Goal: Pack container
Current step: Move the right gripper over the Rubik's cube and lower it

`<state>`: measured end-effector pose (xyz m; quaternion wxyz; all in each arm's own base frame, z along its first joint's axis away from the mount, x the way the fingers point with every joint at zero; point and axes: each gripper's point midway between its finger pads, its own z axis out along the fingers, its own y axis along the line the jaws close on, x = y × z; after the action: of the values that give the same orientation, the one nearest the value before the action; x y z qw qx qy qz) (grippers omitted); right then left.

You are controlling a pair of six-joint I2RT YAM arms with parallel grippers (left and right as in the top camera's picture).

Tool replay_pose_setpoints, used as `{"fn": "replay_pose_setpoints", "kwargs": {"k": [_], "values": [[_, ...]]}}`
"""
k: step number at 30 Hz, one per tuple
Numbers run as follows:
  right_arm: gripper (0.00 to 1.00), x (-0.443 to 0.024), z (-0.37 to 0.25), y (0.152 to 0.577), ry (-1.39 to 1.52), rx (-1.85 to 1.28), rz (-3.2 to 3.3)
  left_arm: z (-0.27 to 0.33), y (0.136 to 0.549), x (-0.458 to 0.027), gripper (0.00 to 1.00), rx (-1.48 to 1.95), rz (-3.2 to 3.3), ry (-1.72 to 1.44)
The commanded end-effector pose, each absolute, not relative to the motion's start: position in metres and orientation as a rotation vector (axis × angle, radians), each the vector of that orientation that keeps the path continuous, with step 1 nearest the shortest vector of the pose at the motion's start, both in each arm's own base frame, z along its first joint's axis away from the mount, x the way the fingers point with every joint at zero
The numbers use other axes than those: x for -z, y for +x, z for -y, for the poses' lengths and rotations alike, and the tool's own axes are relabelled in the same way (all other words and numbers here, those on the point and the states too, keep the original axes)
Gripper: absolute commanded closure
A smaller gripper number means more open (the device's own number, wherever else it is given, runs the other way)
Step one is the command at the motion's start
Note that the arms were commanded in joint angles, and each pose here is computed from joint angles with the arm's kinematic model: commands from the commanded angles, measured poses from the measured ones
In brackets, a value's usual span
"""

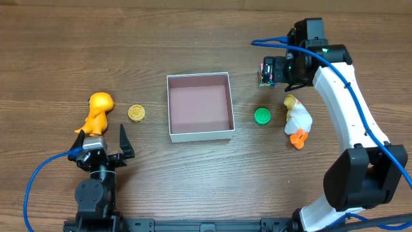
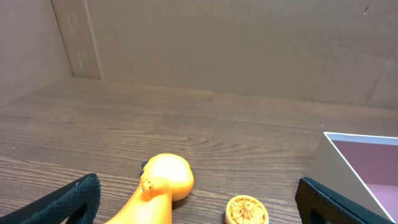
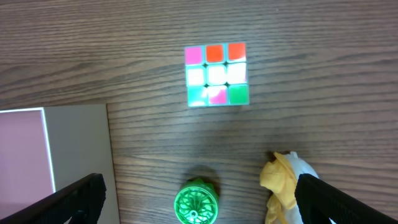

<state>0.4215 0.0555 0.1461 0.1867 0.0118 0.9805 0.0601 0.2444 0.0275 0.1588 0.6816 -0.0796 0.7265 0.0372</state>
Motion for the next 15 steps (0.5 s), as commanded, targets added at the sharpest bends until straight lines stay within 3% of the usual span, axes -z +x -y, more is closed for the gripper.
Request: {"fn": "replay_pose_setpoints", "kwargs": {"k": [1, 15], "values": [[0.00, -0.158, -0.056, 0.429, 0.014, -0.175, -2.722, -0.028, 0.244, -0.158, 0.00, -0.105, -1.632, -0.160], [0.00, -0.156, -0.045, 0.455, 0.036, -0.040, -2.656, -0.028, 0.244, -0.158, 0.00, -0.105, -1.632, -0.160]]}}
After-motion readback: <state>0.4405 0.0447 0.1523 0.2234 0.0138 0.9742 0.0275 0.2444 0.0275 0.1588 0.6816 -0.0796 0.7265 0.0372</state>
